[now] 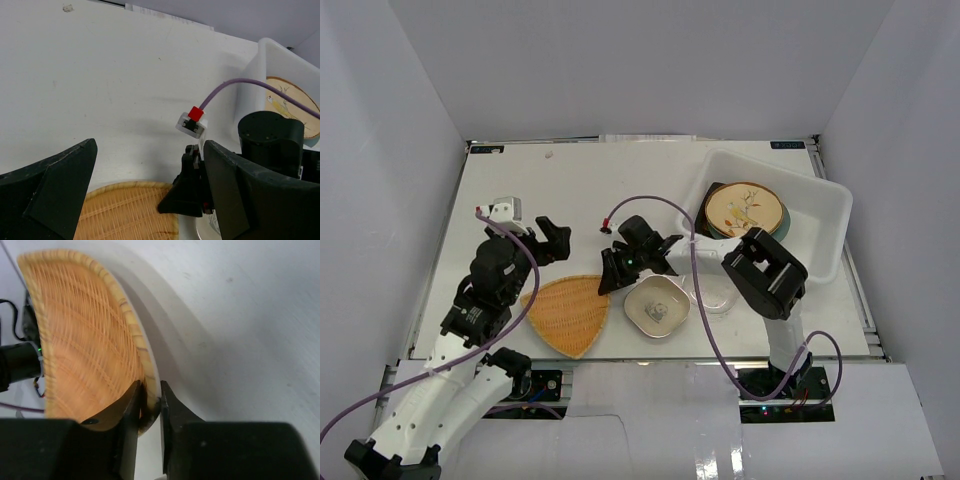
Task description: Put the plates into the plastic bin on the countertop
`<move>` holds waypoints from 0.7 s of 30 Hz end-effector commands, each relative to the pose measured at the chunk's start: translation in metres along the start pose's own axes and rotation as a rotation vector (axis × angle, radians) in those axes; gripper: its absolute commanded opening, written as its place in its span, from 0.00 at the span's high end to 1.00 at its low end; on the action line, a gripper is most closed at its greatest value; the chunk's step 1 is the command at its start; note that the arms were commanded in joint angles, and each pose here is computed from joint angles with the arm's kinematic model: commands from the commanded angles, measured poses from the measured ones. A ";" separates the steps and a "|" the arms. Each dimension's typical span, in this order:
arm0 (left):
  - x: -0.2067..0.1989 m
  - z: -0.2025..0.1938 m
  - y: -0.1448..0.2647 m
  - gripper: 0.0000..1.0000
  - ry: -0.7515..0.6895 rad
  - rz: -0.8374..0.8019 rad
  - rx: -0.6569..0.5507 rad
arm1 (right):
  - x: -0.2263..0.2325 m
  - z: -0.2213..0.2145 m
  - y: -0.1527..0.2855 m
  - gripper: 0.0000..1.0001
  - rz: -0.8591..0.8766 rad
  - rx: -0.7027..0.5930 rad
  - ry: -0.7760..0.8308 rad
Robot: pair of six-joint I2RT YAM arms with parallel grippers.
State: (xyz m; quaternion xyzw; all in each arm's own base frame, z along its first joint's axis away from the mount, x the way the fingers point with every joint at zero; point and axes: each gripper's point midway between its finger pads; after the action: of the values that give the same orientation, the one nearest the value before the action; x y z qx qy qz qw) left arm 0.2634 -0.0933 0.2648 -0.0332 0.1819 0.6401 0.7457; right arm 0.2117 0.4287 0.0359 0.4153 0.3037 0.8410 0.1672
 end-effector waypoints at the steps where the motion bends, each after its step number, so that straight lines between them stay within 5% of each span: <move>1: -0.024 0.010 0.004 0.02 0.032 -0.112 0.004 | 0.034 0.038 -0.001 0.83 0.119 -0.090 0.025; 3: -0.062 0.019 0.018 0.02 0.056 -0.307 0.037 | 0.037 0.054 0.002 0.92 0.106 -0.135 0.033; 8: -0.111 0.068 0.052 0.02 0.061 -0.533 0.026 | 0.062 0.133 0.064 0.92 0.096 -0.374 0.075; 13: -0.132 0.033 0.077 0.02 0.100 -0.702 0.220 | 0.034 0.183 0.188 0.92 -0.003 -0.657 0.057; 19: -0.105 -0.046 0.047 0.02 0.148 -0.564 0.439 | -0.067 0.157 0.331 0.92 -0.243 -0.942 -0.135; 21: -0.095 -0.085 0.032 0.02 0.186 -0.498 0.550 | -0.100 0.135 0.349 0.92 -0.302 -0.973 -0.214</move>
State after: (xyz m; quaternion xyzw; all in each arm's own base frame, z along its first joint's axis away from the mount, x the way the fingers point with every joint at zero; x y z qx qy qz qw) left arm 0.2025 -0.1961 0.2820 0.0039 0.3185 0.3574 0.8780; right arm 0.3716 0.1942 0.2793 0.3085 -0.0625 0.8308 0.4591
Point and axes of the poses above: each gripper's point midway between its finger pads, its own y axis back along the fingers, its own x axis along the line the jaws close on, z = x × y, and after that the axes turned 1 degree about -y, right-handed
